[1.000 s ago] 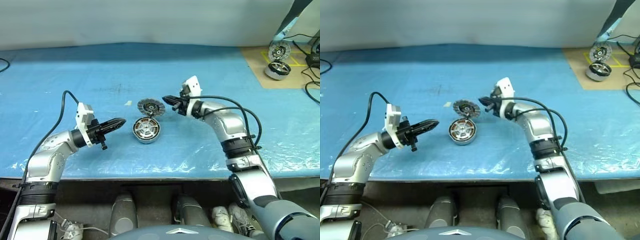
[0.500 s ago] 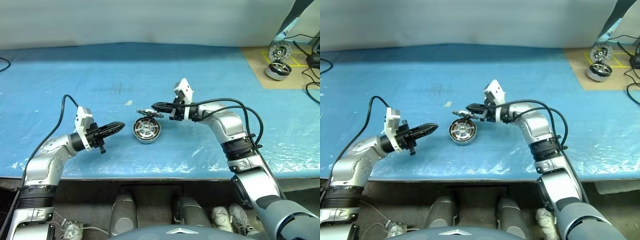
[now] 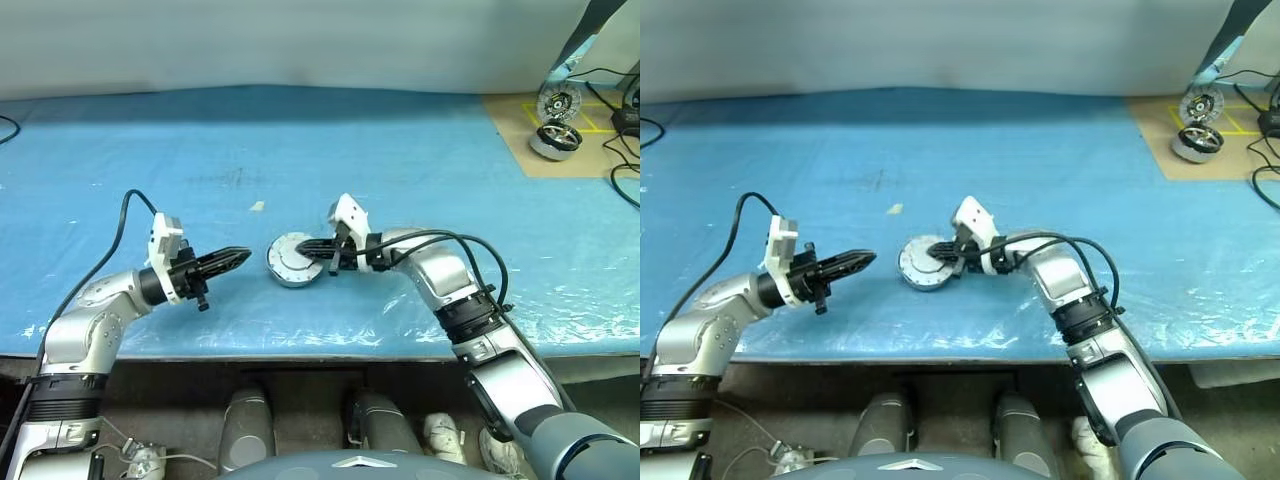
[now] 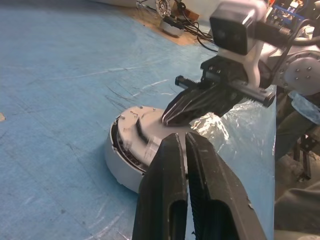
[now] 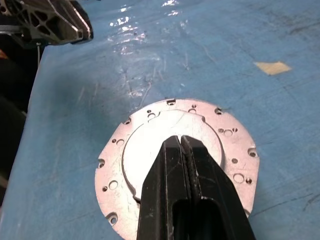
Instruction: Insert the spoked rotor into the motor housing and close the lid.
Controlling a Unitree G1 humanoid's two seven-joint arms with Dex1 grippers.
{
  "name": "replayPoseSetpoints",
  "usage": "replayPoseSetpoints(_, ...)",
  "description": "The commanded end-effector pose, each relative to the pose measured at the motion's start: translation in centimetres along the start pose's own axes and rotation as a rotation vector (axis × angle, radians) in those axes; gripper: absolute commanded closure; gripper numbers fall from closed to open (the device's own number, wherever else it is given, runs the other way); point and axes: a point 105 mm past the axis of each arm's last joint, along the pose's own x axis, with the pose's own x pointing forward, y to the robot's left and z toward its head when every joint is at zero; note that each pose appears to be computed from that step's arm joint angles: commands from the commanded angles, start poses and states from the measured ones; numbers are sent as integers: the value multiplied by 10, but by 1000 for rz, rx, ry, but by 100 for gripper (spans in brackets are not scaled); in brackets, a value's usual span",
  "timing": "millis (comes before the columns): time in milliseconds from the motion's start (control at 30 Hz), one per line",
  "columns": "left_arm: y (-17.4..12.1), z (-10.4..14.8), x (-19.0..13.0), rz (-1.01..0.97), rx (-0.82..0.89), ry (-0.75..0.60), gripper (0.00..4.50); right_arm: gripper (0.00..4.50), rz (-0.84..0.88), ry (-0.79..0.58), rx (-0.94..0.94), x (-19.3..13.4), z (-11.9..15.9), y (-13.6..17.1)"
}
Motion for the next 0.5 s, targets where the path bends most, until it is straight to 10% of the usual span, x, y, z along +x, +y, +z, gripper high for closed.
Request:
replayPoseSetpoints(33,-7,6,-6,-24,35,4,429,449,-10,39,24,1,-16,0)
replayPoseSetpoints(233,-8,-1,-4,-21,50,33,429,449,-15,-61,-5,-3,6,-1)
replayPoseSetpoints(500,-10,-8,0,-26,40,38,429,190,48,-180,-48,-16,52,5)
